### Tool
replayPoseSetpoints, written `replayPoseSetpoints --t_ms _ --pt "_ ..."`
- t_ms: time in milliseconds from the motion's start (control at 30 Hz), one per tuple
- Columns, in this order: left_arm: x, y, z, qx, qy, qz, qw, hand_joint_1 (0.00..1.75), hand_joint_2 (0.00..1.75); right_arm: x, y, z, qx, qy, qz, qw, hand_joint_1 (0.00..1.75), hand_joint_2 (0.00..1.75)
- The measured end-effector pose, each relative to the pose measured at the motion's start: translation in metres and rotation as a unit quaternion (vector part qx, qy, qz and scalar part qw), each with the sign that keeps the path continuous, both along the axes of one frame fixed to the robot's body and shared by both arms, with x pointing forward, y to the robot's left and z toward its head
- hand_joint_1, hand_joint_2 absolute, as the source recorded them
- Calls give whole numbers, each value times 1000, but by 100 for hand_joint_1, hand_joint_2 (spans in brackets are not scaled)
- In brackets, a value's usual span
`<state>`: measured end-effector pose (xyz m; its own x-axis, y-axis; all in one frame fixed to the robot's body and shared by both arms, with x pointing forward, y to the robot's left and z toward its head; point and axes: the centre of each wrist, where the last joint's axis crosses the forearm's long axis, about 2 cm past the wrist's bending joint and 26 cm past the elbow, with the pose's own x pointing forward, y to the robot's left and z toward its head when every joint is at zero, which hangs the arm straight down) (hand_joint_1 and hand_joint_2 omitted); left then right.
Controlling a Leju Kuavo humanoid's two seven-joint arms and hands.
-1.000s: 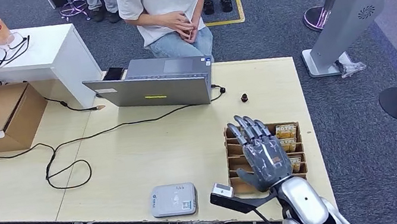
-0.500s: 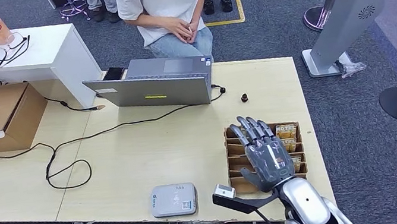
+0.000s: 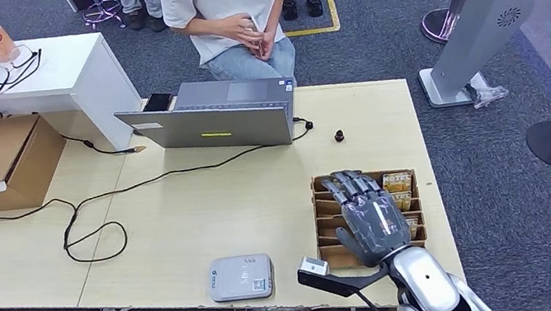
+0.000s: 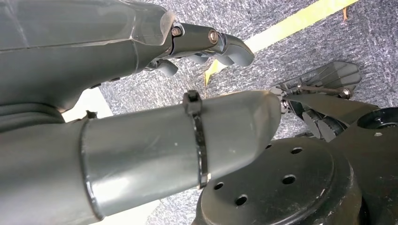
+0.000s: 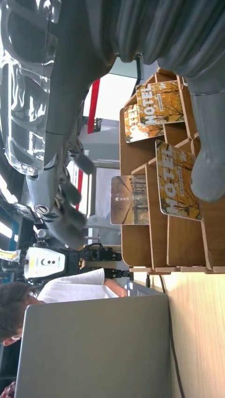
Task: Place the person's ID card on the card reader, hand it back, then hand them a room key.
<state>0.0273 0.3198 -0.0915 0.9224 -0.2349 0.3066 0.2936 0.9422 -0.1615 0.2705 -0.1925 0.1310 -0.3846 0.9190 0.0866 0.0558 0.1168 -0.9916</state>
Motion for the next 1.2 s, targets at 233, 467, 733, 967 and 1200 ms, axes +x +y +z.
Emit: replayPoseSetpoints --t_ms 233,467,733,967,1200 --pt "1 2 0 5 -1 1 1000 0 0 4 -1 -2 -5 4 -1 1000 60 175" --pt "3 3 -1 6 -3 3 1000 0 0 9 -2 -3 -12 10 -7 1000 61 175" --pt "3 3 -2 4 -2 5 1000 0 0 15 -3 -5 -18 17 -15 1000 84 175" --pt "2 3 -2 1 -1 6 1000 0 0 16 -4 -6 -20 20 -18 999 83 175" --pt "2 3 -2 0 0 8 1000 0 0 18 -7 -6 -18 18 -23 999 83 175"
